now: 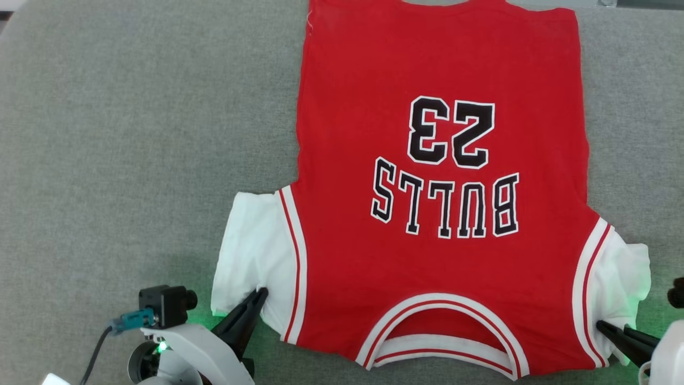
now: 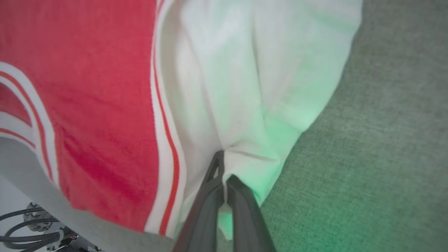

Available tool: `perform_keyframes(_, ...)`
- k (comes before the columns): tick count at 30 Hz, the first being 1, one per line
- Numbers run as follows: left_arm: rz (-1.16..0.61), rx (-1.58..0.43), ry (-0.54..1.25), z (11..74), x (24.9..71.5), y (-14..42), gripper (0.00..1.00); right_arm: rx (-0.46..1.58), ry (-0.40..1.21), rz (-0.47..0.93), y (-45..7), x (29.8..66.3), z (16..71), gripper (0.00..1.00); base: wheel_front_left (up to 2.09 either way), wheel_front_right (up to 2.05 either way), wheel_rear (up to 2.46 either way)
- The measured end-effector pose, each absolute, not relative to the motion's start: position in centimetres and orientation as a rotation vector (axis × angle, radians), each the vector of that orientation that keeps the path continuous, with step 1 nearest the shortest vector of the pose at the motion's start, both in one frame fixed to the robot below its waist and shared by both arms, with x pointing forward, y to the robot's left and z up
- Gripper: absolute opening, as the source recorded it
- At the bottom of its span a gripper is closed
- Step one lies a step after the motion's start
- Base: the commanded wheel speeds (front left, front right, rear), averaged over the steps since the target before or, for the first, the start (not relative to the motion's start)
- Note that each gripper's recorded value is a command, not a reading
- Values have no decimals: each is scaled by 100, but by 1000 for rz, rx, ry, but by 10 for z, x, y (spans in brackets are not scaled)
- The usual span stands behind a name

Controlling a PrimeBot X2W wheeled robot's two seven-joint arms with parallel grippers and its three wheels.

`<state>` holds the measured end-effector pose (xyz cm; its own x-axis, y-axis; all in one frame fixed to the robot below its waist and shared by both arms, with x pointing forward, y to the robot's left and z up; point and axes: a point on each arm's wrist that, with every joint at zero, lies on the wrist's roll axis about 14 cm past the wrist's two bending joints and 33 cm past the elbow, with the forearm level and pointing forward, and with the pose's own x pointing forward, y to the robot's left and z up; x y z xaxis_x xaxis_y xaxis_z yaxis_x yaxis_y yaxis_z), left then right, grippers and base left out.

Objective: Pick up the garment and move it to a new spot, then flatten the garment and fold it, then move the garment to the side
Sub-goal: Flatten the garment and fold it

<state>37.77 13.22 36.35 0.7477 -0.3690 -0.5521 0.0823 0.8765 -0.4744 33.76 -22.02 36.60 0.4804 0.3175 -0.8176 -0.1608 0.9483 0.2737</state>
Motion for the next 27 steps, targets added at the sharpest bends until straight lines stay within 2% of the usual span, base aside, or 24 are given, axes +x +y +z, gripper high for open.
perform_keyframes(7, -259, -440, 696, 358, 378, 132, 0, 149, 1029, 300, -220, 339, 357, 0, 0, 0, 0)
perform_keyframes(8, -260, -440, 696, 358, 379, 132, 0, 151, 1017, 297, -221, 340, 358, 19, 0, 0, 0)
perform_keyframes(9, -261, -444, 695, 358, 379, 131, 0, 155, 1002, 293, -222, 342, 360, 49, 0, 0, 0)
perform_keyframes(10, -263, -454, 693, 359, 379, 130, 0, 163, 988, 286, -223, 344, 362, 84, 0, 0, 0)
perform_keyframes(11, -264, -462, 690, 361, 380, 129, 0, 164, 973, 283, -225, 347, 366, 100, 0, 0, 0)
perform_keyframes(19, -283, -498, 654, 372, 384, 123, 0, 52, 794, 260, -262, 407, 442, 100, 0, 0, 0)
perform_keyframes(27, -330, -502, 618, 380, 401, 111, 0, -44, 649, 288, -266, 509, 508, 100, 0, 0, 0)
